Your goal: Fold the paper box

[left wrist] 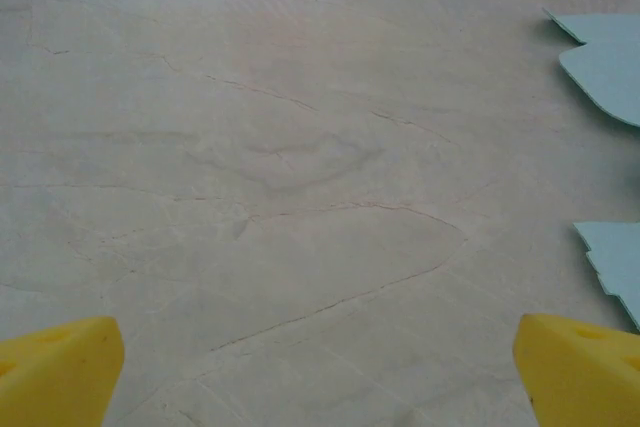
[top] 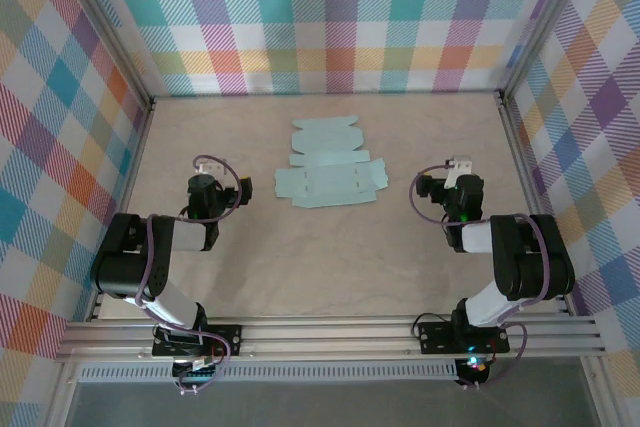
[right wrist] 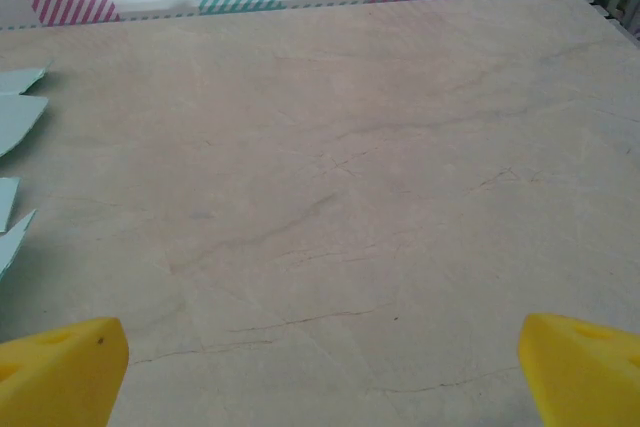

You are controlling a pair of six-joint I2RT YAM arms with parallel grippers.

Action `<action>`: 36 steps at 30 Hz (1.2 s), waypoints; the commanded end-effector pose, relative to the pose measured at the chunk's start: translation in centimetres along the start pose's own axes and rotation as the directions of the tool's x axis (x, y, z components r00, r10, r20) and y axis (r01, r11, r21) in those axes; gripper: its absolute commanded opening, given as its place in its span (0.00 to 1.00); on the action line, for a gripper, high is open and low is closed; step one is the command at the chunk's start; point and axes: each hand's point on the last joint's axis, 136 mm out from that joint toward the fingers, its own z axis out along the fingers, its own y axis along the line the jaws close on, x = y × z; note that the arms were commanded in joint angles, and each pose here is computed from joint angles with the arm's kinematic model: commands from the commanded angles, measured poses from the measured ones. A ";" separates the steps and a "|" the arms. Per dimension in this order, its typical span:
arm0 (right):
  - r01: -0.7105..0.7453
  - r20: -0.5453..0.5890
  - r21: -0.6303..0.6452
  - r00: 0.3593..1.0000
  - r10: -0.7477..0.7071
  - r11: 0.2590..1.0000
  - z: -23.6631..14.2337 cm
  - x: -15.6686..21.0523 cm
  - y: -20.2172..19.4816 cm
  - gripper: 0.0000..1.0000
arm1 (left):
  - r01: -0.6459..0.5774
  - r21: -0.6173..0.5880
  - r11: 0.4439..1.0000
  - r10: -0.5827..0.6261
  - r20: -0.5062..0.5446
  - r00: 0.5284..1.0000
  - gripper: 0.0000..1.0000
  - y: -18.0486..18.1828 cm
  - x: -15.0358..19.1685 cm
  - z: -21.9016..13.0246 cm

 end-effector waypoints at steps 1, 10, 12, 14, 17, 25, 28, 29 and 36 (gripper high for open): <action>-0.025 0.004 0.021 1.000 0.025 0.999 -0.5 -0.1 -0.5 1.00 | 0.019 -0.032 0.999 -0.019 0.003 1.000 1.00 1.0 -0.1 -0.6; -0.027 0.004 0.020 1.000 0.027 0.999 -0.5 -0.1 -0.4 1.00 | 0.020 -0.032 0.999 -0.020 0.001 1.000 1.00 1.0 0.0 -0.6; -0.025 0.004 0.022 1.000 0.025 0.999 -0.5 -0.1 -0.5 1.00 | 0.019 -0.032 0.999 -0.019 0.002 1.000 1.00 1.0 0.0 -0.6; -0.025 0.003 0.021 1.000 0.025 0.999 -0.5 -0.1 -0.5 1.00 | 0.019 -0.032 0.999 -0.019 0.001 1.000 1.00 1.0 0.0 -0.6; -0.026 0.005 0.021 1.000 0.026 0.999 -0.5 -0.2 -0.5 1.00 | 0.020 -0.033 0.999 -0.020 0.003 1.000 1.00 1.0 -0.1 -0.6; -0.026 0.006 0.023 1.000 0.026 0.999 -0.6 -0.2 -0.5 1.00 | 0.019 -0.032 0.999 -0.019 0.006 1.000 1.00 1.0 0.0 -0.7; -0.025 0.006 0.020 1.000 0.025 0.999 -0.6 -0.1 -0.5 1.00 | 0.014 -0.030 0.999 -0.014 0.007 1.000 1.00 0.9 -0.8 -1.1; -0.025 0.013 0.021 1.000 0.025 0.999 -0.6 -0.3 -0.5 1.00 | 0.012 -0.038 0.999 -0.012 0.000 1.000 1.00 0.9 -1.3 -1.4; -0.037 -0.033 0.050 0.999 0.039 0.998 -2.7 -3.4 -0.6 1.00 | 0.063 -0.112 0.992 -0.067 -0.039 0.997 1.00 0.6 -6.1 -5.0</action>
